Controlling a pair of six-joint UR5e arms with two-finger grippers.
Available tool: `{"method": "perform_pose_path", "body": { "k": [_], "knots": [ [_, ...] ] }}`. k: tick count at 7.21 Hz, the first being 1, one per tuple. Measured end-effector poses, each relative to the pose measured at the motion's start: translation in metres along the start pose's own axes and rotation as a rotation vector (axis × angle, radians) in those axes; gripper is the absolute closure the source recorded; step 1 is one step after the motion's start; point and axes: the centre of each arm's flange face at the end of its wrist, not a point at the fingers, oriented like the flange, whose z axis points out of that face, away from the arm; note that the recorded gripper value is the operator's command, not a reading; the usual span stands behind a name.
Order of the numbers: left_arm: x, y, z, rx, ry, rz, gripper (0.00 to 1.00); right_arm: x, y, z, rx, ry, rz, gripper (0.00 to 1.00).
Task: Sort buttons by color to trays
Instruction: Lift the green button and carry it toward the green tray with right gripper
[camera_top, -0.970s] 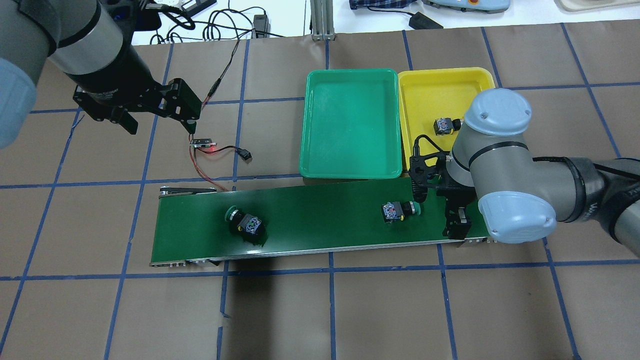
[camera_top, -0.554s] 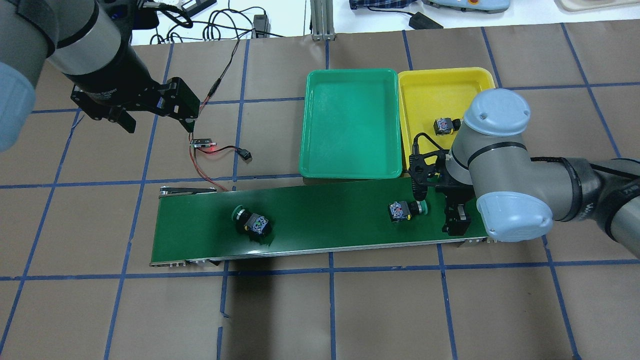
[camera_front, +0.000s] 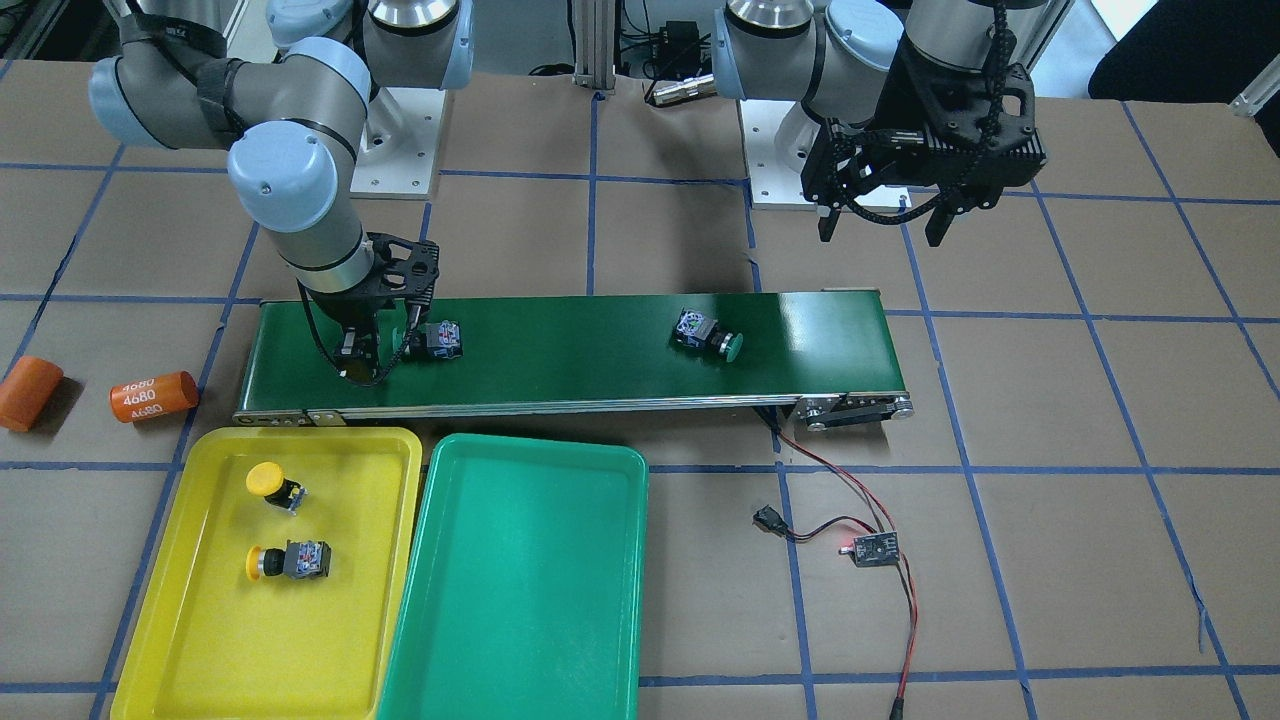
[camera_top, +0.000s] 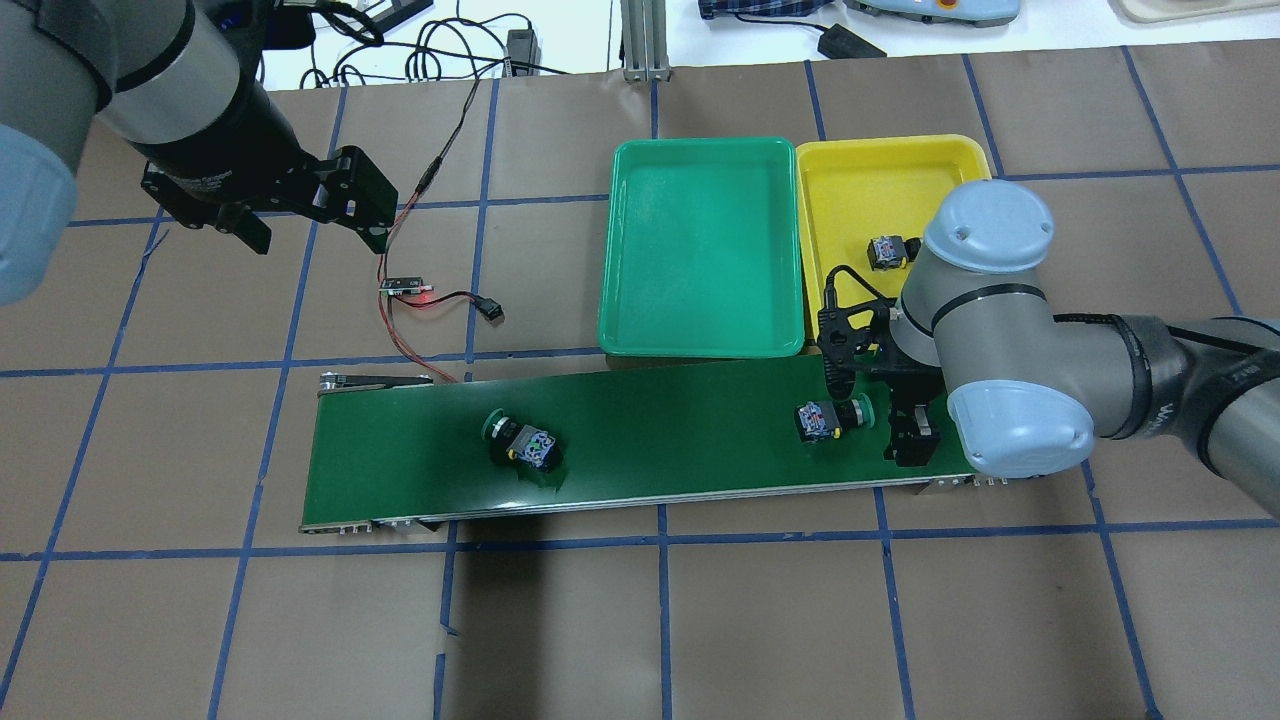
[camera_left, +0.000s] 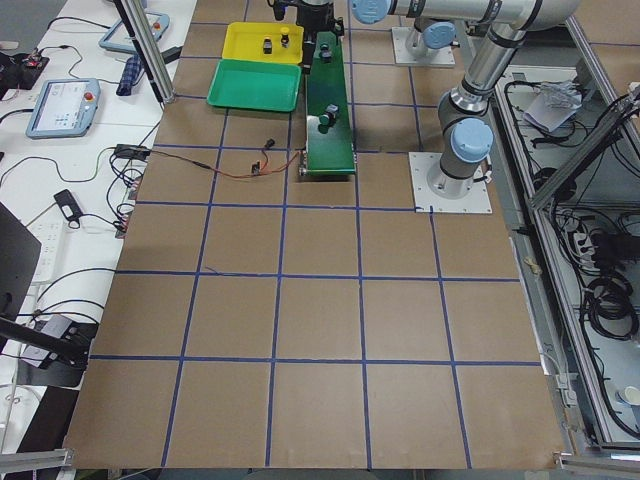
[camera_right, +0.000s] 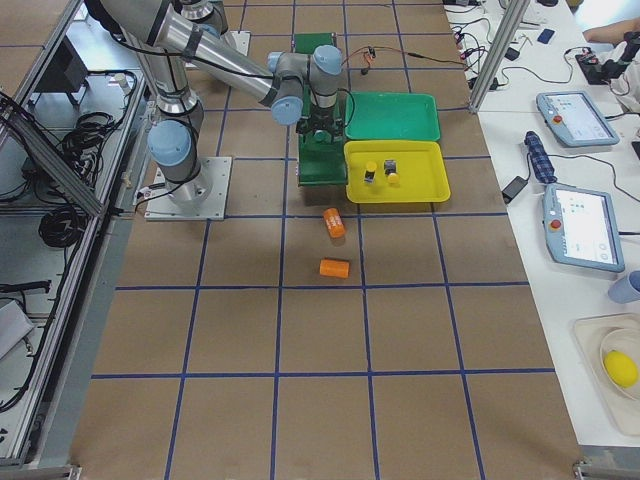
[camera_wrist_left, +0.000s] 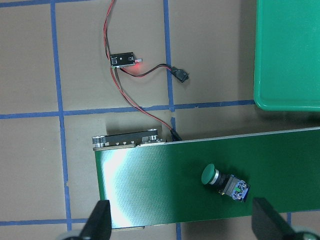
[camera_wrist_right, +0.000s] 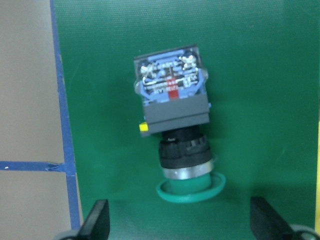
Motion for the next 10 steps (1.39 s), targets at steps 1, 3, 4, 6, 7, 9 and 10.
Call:
{"method": "perform_pose_path", "body": {
  "k": [1,3,4,6,7,9,10],
  "knots": [
    [-0.0004,-0.0006,0.0008,-0.001,-0.002,0.0,0.0,0.0002,-0.0001,0.0005,0.001,0.0,0.0,0.02],
    [-0.0011,-0.0011,0.0011,-0.002,-0.002,-0.001,0.0,0.0005,-0.0001,0.0007,0.002,0.0,0.0,0.09],
    [-0.001,-0.0011,0.0009,-0.001,-0.001,-0.001,0.0,0.0007,-0.0002,0.0005,0.002,0.0,0.0,0.09],
    [-0.0015,-0.001,0.0007,-0.001,-0.001,-0.005,0.0,0.0011,-0.0002,0.0006,0.002,0.001,0.0,0.33],
    [-0.0016,-0.0009,0.0008,-0.001,0.0,-0.006,0.0,0.0013,-0.0001,0.0003,0.001,0.002,0.0,0.63],
    [-0.0013,-0.0008,0.0008,-0.001,0.001,-0.006,0.0,0.0016,0.0004,-0.0006,-0.003,0.002,-0.001,0.82],
    [-0.0012,-0.0008,0.0008,-0.001,0.0,-0.005,0.0,0.0021,0.0007,-0.0013,-0.007,0.003,-0.002,0.93]
  ]
}}
